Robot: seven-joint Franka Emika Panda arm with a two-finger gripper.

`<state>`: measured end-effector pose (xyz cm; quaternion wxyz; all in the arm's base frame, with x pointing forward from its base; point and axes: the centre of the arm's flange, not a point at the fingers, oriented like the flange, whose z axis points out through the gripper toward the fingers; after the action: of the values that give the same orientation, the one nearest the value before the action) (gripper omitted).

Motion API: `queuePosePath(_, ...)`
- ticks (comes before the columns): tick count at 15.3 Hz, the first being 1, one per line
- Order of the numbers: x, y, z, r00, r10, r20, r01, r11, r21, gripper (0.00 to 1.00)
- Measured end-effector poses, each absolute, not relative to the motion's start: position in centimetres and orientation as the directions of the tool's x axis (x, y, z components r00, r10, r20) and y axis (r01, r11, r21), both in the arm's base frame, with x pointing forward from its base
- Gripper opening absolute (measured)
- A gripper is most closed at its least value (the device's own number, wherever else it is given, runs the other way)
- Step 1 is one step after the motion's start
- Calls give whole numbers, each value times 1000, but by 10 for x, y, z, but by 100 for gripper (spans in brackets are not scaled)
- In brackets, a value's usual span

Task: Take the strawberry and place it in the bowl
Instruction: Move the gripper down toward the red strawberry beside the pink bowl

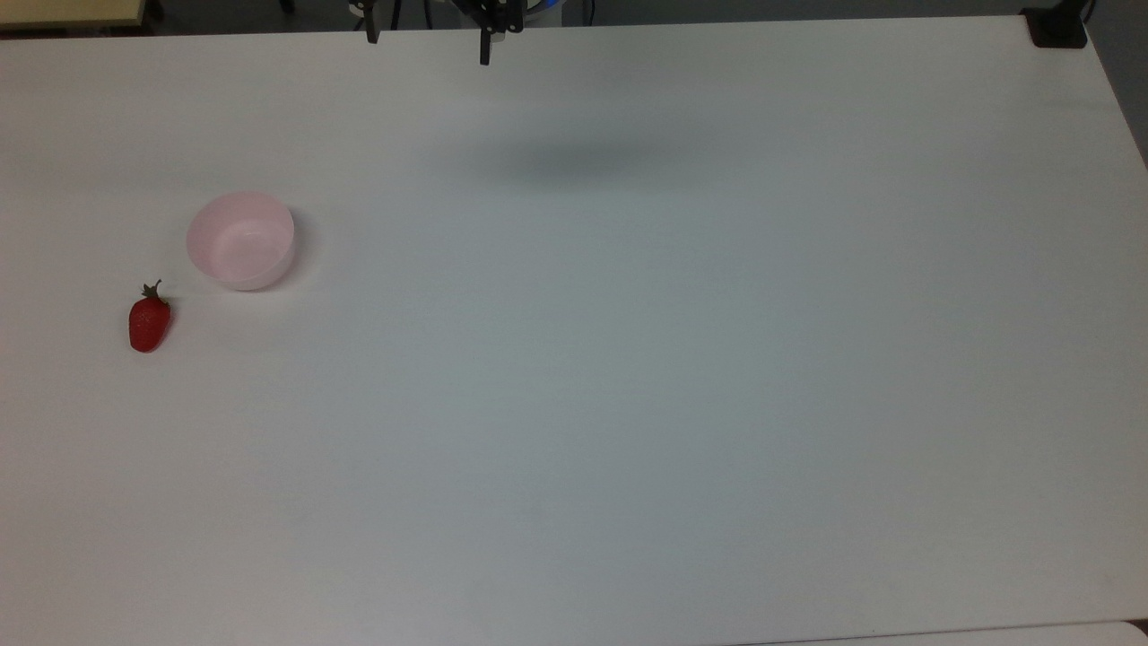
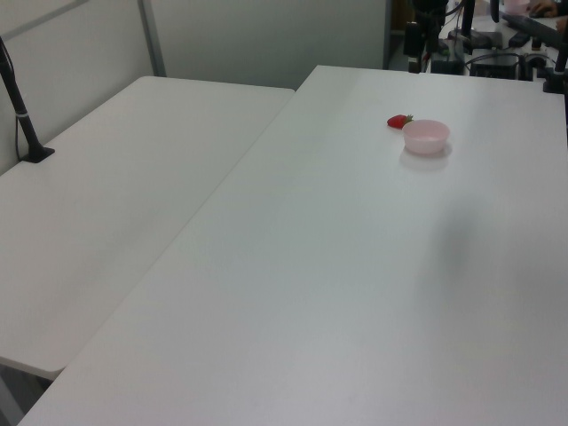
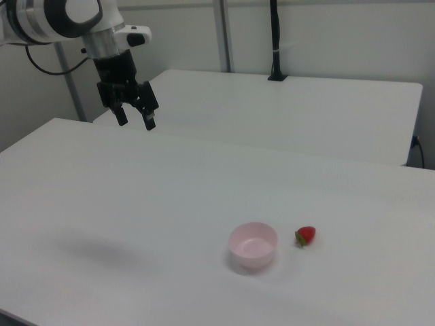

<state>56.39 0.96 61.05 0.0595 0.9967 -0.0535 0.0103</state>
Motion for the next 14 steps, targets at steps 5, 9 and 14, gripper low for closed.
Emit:
queuePosePath(5, 561, 10, 607, 994, -113, -3, -112, -989, 101, 100)
queuePosePath(9, 561, 5, 605, 993, -120, -6, -119, -988, 102, 100)
queuePosePath(14, 566, -46, 603, 978, -206, 29, -208, -973, 96, 100)
